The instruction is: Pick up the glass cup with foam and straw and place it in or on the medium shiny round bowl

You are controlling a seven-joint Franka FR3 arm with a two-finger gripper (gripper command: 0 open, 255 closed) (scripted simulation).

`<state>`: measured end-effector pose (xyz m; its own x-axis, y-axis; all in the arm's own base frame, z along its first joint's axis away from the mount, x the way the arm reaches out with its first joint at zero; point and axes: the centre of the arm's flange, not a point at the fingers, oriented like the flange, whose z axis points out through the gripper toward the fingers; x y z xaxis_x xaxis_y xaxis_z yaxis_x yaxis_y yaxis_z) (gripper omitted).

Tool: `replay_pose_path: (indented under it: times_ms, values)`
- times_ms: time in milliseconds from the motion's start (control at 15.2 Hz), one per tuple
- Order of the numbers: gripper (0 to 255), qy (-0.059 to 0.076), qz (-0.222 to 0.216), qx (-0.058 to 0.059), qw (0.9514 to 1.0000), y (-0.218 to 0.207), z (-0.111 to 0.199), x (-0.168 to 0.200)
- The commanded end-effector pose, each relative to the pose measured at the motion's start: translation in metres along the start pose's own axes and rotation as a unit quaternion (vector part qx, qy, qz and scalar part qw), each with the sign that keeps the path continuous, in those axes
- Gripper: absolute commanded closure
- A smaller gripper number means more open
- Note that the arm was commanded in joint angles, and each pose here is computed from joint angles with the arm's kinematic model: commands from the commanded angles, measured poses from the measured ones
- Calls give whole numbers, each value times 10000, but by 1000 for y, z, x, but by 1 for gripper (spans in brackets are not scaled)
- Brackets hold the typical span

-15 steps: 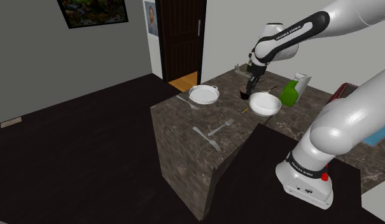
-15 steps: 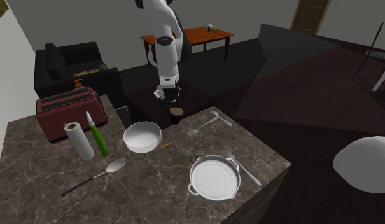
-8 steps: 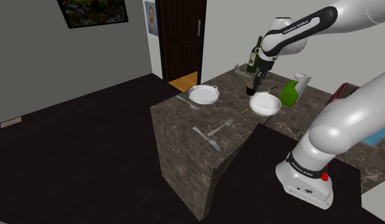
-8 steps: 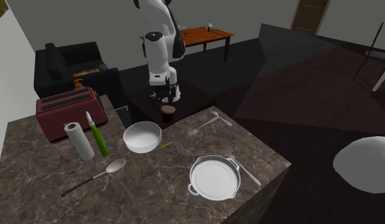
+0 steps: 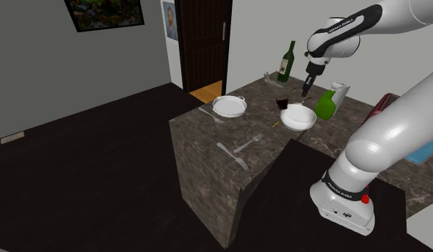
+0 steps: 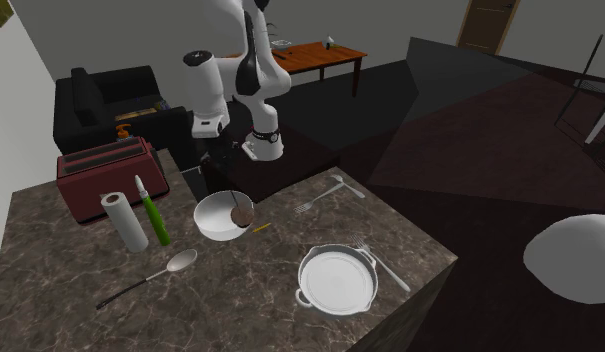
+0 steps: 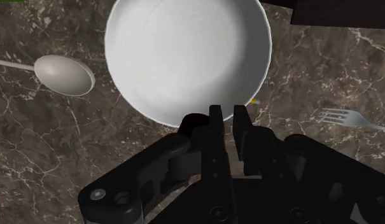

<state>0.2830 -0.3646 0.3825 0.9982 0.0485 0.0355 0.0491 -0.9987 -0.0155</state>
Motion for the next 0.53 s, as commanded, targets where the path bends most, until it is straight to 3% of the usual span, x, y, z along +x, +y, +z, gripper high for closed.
replay_pose_path:
  times_ms: [0, 198, 264, 462]
  values:
    - [255, -2, -14, -2, 10000, 8, 7, -4]
    - [255, -2, -11, 0, 10000, 7, 12, -4]
    - [0, -2, -11, 0, 10000, 7, 12, -4]
    - [0, 106, 48, -230, 9997, 2, 34, 26]
